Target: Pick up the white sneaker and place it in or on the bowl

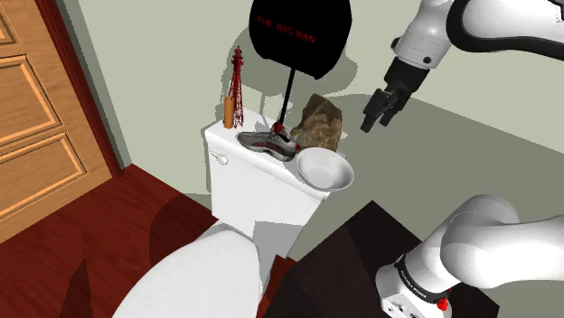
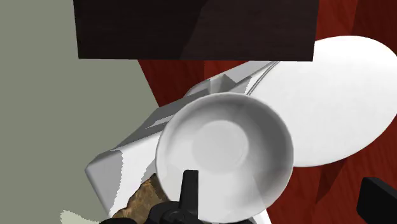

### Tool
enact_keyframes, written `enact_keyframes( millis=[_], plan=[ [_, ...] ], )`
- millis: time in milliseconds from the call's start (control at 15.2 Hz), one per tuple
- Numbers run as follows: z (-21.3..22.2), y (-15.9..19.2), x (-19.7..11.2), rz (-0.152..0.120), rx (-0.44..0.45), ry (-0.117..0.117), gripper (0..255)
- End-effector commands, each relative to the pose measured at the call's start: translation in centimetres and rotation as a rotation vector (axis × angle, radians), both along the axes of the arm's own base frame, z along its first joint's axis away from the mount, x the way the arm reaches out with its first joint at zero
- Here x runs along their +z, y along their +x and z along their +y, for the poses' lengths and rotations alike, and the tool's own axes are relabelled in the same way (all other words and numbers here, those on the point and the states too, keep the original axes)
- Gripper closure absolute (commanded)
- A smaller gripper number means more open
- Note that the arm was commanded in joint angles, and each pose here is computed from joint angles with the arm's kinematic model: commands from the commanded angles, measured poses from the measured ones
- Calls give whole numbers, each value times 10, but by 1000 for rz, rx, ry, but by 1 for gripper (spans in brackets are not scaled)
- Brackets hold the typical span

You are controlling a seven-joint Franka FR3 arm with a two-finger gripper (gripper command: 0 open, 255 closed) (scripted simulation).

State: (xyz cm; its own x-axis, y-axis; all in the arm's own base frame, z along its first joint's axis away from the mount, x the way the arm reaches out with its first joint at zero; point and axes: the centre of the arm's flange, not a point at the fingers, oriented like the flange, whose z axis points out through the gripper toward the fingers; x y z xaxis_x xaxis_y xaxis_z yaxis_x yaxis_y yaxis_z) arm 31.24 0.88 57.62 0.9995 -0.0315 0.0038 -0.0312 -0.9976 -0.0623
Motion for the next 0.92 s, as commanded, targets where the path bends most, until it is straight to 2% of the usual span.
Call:
enact_keyframes(
  millis=[0, 858],
  plan=[
    [0, 0, 0, 0, 0, 0, 0],
    [43, 183, -67, 172, 239, -90, 0]
  ],
)
